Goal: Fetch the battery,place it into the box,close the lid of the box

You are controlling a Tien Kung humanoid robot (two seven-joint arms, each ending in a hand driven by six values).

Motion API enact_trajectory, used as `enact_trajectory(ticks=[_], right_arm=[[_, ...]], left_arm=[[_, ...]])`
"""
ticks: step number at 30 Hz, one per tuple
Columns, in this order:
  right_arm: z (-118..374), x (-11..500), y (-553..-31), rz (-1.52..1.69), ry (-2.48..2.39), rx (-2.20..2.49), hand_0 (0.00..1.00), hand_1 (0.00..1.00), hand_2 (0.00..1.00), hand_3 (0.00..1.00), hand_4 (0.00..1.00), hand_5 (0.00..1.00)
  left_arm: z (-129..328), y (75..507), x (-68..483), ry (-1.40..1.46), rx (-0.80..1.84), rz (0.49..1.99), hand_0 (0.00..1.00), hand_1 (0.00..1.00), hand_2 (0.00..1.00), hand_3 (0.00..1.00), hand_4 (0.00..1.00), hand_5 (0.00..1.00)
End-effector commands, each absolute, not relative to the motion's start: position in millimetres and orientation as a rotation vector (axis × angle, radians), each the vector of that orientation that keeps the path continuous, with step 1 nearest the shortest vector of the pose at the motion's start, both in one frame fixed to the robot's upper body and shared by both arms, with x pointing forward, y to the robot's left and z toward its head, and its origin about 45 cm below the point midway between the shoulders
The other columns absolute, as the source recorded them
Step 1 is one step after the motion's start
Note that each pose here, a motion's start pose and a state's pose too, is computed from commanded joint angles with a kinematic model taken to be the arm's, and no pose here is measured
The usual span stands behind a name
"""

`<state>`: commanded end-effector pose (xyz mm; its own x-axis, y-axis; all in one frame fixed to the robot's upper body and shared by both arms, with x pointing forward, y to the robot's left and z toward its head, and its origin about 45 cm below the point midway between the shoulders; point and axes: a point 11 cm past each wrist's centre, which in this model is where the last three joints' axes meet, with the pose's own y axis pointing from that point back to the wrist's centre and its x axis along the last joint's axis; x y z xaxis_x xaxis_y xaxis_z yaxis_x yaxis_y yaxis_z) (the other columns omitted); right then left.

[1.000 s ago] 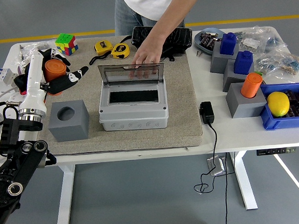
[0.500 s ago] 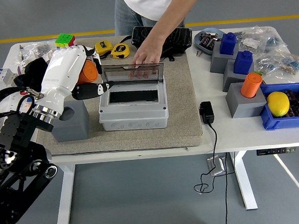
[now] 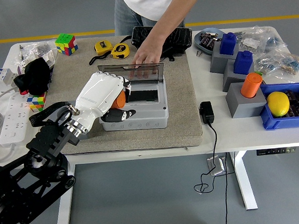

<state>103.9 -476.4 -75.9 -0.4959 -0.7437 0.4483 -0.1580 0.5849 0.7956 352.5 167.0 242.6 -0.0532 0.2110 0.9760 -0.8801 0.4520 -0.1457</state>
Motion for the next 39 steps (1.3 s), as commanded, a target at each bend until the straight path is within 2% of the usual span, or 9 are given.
enact_trajectory(ticks=[4,5,16,28,29,34,35,39], right_arm=[[-76,104,-477,-0.891,-1.984,0.715,0.994,0.920,0.872,0.904,0.998,0.998],[-76,104,-477,-0.891,-1.985,0.715,0.995,0.919,0.871,0.904,0.998,0.998],[-75,108,-477,-0.885,-1.989,0.724,0.995,0.920,0.871,0.903,0.998,0.998],[-74,110,-477,-0.882,-1.987,0.725,0.995,0.921,0.870,0.903,0.998,0.998],[-74,110,-477,-0.882,-1.987,0.725,0.996,0.921,0.870,0.903,0.998,0.998],[-74,111,-476,-0.881,-1.987,0.731,0.996,0.921,0.870,0.903,0.998,0.998],[-74,111,-476,-0.881,-1.988,0.731,0.996,0.921,0.870,0.903,0.998,0.998],[-74,112,-476,-0.880,-1.988,0.732,0.996,0.921,0.870,0.903,0.998,0.998]], left_arm=[[244,162,353,-1.336,0.643,0.997,0.048,0.002,0.045,0.028,0.715,0.177],[244,161,354,-1.336,0.641,0.997,0.054,0.004,0.037,0.027,0.507,0.025],[228,152,373,-1.332,0.689,0.973,0.053,0.004,0.039,0.028,0.496,0.002],[223,151,395,-1.309,0.713,1.019,0.054,0.005,0.043,0.034,0.478,0.038],[223,150,396,-1.306,0.711,1.022,0.060,0.004,0.050,0.040,0.528,0.055],[224,145,398,-1.297,0.702,1.030,0.060,0.004,0.050,0.040,0.528,0.055],[224,145,398,-1.295,0.702,1.030,0.062,0.013,0.060,0.044,0.590,0.059],[225,144,399,-1.287,0.694,1.045,0.062,0.013,0.060,0.044,0.590,0.059]])
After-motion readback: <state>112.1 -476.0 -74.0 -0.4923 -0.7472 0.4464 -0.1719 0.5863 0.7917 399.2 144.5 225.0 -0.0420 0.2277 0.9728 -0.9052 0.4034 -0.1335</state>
